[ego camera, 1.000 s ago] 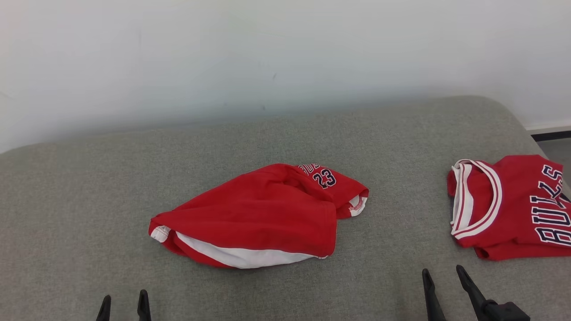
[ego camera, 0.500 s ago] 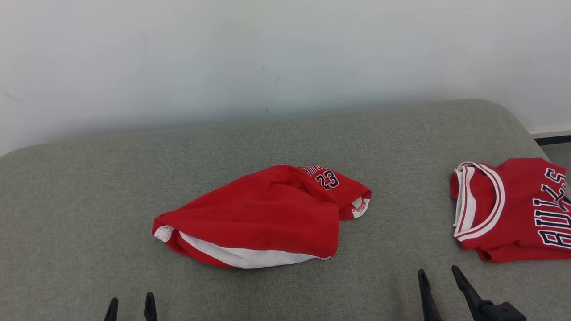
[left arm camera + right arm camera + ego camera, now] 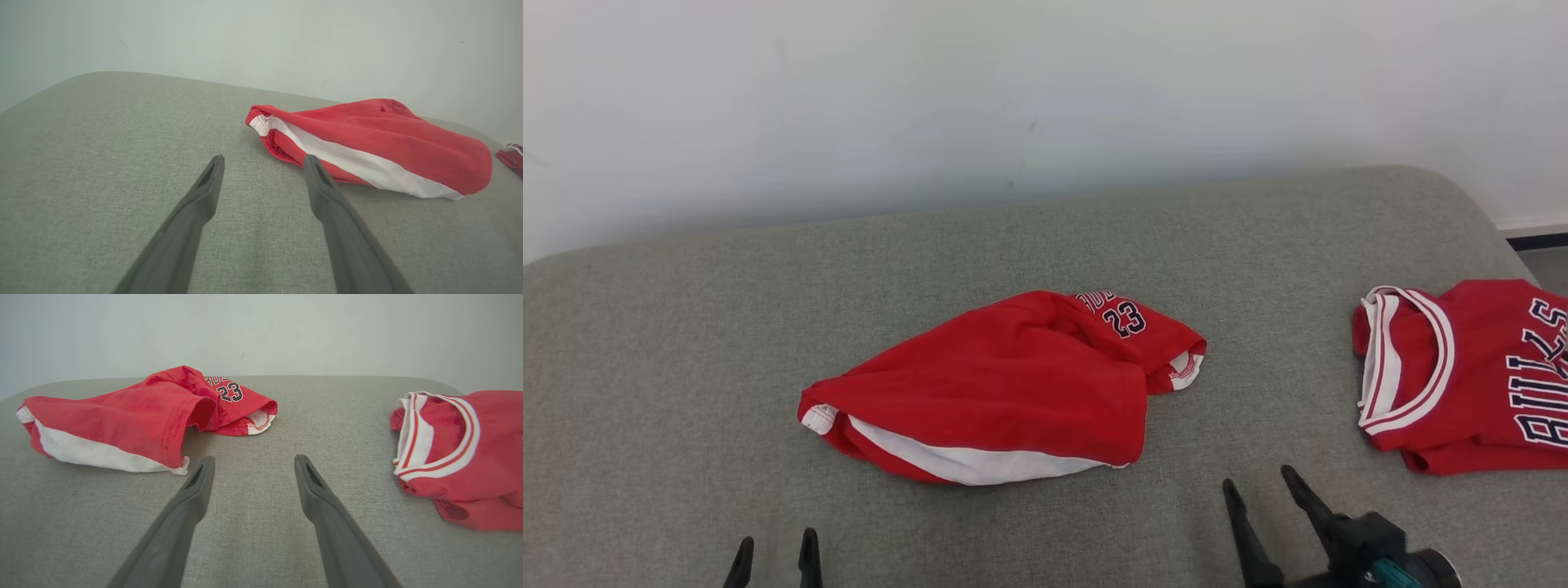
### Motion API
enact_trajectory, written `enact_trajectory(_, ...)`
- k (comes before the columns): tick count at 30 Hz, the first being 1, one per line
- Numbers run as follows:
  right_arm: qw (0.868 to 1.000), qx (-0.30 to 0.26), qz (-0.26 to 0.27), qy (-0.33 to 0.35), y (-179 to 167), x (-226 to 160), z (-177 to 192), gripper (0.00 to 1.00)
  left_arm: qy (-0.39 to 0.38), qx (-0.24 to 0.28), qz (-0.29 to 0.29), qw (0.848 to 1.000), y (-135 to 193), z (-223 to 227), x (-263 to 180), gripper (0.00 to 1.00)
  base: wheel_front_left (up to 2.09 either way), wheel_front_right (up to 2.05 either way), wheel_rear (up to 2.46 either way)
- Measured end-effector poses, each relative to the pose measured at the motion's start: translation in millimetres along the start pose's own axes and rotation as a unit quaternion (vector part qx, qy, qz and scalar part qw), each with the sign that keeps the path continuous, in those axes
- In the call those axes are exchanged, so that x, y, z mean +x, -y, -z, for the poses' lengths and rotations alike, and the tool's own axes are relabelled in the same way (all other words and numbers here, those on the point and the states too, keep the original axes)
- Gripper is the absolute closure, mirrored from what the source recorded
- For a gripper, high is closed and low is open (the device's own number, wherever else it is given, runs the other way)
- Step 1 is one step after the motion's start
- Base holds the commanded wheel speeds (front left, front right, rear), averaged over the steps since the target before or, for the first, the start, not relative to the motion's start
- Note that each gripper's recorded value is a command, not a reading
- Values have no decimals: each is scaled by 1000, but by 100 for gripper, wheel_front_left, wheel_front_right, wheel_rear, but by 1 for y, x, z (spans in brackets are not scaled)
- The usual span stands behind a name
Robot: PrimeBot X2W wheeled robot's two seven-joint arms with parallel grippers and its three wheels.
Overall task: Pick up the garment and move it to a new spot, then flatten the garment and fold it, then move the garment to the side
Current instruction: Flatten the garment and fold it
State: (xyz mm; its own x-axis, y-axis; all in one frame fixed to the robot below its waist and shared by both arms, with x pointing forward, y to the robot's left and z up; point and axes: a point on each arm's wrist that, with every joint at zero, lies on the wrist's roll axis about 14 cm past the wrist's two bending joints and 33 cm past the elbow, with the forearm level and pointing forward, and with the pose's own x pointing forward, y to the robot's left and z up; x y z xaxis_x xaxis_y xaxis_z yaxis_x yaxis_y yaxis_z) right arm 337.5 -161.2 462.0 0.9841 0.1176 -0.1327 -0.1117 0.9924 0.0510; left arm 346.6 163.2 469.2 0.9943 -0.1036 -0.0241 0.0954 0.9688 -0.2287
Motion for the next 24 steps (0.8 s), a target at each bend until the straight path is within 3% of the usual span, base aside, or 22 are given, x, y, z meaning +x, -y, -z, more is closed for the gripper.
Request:
enact_trajectory(13,991,-39,-112,-68,-55,60,23,0,-69,-4,17,997,4,33,79,0,0,0,0)
enact_trajectory(24,985,-42,-132,-102,-62,82,51,0,-109,-39,-8,993,-4,57,121,0,0,0,0)
